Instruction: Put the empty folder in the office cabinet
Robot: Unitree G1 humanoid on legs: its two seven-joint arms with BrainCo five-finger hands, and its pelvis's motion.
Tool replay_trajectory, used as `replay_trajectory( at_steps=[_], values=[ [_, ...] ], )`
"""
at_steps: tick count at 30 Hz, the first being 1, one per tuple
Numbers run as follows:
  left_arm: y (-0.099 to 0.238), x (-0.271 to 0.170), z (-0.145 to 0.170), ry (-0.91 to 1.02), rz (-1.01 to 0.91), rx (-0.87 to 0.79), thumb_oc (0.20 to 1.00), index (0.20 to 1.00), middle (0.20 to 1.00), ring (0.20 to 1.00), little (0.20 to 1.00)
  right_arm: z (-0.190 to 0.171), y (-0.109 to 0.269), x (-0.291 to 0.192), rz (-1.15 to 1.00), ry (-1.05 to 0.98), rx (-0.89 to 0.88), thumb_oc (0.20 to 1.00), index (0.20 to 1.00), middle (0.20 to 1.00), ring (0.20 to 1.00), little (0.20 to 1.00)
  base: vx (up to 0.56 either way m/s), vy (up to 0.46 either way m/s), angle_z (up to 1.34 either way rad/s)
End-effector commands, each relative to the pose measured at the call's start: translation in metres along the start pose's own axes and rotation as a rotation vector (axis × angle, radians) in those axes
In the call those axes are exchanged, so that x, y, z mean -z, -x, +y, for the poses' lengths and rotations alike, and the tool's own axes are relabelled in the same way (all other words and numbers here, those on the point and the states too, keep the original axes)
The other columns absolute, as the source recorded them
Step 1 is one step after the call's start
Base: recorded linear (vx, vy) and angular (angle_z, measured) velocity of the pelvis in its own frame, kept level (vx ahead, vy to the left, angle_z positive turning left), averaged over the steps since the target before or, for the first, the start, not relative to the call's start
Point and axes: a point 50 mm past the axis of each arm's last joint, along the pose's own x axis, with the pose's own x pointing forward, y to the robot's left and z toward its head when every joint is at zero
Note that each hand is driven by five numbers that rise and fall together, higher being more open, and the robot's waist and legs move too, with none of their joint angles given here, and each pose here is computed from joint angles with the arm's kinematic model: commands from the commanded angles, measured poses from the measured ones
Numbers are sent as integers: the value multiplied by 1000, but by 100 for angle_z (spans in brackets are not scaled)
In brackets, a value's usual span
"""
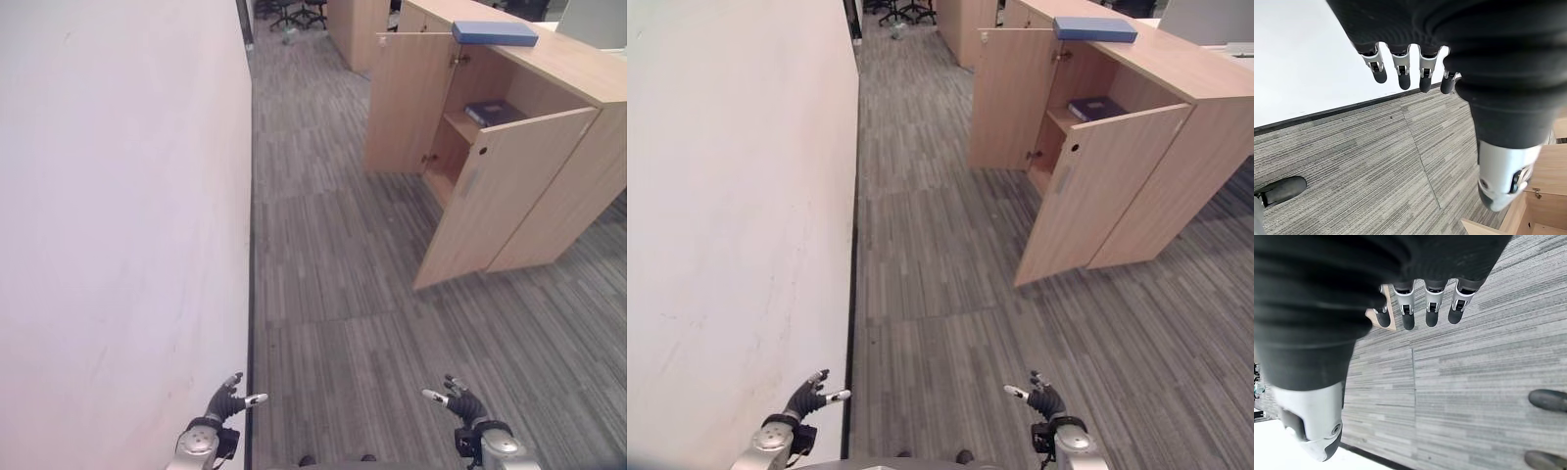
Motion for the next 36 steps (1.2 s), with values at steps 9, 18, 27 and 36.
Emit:
replay_trajectory(
  at_steps=[9, 18, 27, 36],
  values=[
    [-9, -17, 10, 11, -49, -28, 1000, 1000, 1000, 1000, 1000, -5, -4, -11, -41, -32, 13, 1000, 1000, 1000, 1000, 1000, 0, 0, 0],
    [-8, -14, 12, 10, -41, -32, 1000, 1000, 1000, 1000, 1000, -5, -3, -9, -37, -46, 15, 1000, 1000, 1000, 1000, 1000, -9, -19, 2],
    [-8, -15, 14, 25, -42, -39, 1000, 1000, 1000, 1000, 1000, -9, -2, -11, -44, -40, 17, 1000, 1000, 1000, 1000, 1000, -15, -61, 3],
    [-12, -28, 14, 51, -85, -30, 1000, 1000, 1000, 1000, 1000, -20, -4, -24, -85, -12, 29, 1000, 1000, 1000, 1000, 1000, -46, -139, -2]
  ],
)
